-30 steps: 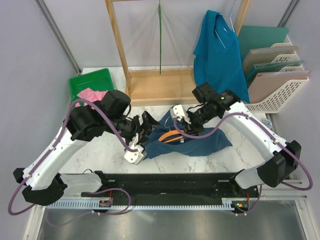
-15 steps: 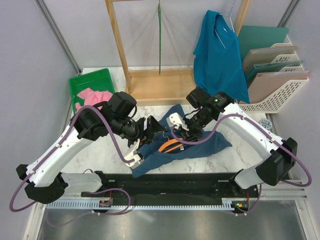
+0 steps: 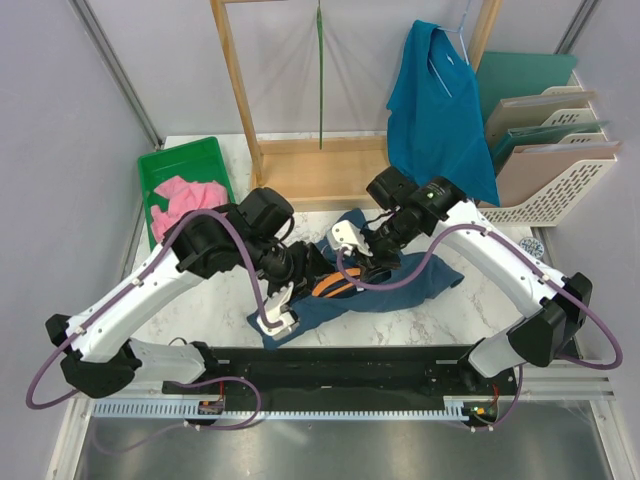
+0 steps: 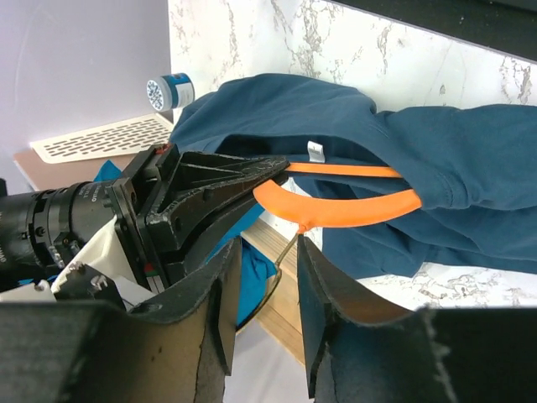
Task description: Place the t-shirt on the hanger
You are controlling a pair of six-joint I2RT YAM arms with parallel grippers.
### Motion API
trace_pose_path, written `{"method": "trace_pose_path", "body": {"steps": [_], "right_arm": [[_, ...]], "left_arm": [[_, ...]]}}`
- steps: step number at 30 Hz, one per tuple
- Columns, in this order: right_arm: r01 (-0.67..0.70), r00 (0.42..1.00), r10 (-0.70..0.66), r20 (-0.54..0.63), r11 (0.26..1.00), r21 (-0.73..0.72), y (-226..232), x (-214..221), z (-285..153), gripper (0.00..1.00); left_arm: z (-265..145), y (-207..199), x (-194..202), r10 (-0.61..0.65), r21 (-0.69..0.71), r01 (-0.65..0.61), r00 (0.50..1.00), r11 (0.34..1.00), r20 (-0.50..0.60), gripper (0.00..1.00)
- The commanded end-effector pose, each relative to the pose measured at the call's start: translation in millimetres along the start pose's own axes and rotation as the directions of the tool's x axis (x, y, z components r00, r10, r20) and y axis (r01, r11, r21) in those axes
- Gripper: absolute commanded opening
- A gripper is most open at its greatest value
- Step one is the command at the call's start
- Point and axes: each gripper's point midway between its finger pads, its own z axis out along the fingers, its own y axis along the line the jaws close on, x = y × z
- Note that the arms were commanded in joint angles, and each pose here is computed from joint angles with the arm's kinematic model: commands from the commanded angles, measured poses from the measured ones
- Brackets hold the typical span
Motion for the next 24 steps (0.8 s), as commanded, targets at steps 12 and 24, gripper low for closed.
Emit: {"method": "trace_pose_path", "body": {"steps": [12, 24], "right_arm": [[0.115, 0.993, -0.115, -0.026, 0.993, 0.004, 15.1, -16.4, -4.2, 0.0], [0.083, 0.996, -0.068, -0.052, 0.91, 0.405, -42.4, -25.9, -39.5, 0.0]], "left_arm": [[-4.0, 1.6, 24.8, -0.006, 0.019, 0.008, 0.991, 1.0, -0.13, 0.4], [-10.7, 0.1, 20.9, -0.278, 0.026, 0.284, 0.952, 0.959, -0.125, 0.07]]}}
